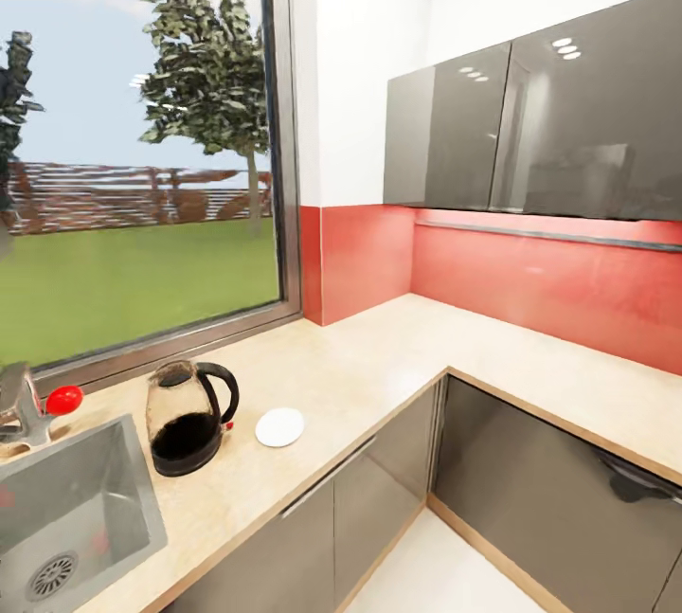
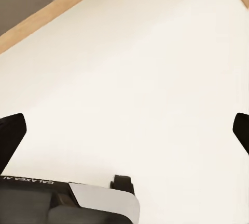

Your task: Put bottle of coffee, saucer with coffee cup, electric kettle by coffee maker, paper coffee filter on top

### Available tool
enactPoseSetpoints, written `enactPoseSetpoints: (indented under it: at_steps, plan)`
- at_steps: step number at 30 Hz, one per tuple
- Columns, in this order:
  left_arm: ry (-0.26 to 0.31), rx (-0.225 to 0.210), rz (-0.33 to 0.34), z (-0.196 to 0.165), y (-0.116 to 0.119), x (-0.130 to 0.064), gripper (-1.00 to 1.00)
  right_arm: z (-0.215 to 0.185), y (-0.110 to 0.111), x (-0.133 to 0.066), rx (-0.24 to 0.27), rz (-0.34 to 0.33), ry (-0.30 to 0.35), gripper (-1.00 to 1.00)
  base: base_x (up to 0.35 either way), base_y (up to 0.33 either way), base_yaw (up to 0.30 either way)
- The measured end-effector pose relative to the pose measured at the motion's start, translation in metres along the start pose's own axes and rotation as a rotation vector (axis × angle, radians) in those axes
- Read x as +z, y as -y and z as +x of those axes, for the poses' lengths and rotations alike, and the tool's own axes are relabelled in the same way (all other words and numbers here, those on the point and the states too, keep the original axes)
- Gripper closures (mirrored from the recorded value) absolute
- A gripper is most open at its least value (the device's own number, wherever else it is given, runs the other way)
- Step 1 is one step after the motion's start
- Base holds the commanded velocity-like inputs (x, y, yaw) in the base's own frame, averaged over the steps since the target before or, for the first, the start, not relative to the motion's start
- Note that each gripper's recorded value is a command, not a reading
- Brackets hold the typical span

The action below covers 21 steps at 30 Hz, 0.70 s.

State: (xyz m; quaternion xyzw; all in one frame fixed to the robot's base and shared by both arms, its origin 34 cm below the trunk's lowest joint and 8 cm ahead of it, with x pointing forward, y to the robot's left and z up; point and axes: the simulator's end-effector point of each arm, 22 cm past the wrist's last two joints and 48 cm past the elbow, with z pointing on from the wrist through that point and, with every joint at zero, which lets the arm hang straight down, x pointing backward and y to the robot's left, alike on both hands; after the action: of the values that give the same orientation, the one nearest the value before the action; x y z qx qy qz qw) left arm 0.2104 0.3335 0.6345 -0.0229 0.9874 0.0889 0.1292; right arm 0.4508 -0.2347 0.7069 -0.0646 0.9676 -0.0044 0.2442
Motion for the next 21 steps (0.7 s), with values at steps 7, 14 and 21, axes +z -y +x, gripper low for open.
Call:
enactPoseSetpoints:
  at_steps: [7,14,21]
  plan:
    - [0.0,-0.001,0.001,0.0,0.0006,0.0,-1.0,0.0,0.0,0.0001,0.0,0.0,0.0,-1.0,0.12,-0.306,0.278]
    - [-0.001,-0.001,0.0,0.0,0.0005,0.0001,-1.0,-0.0001,-0.001,0.0002,0.0,-0.001,0.0,-1.0,0.013,-0.322,0.278]
    - [-0.005,-0.001,0.0,0.0015,0.0,0.0001,-1.0,0.0016,-0.0014,0.0009,0.0,-0.002,-0.004,-1.0,0.0,-0.324,0.272]
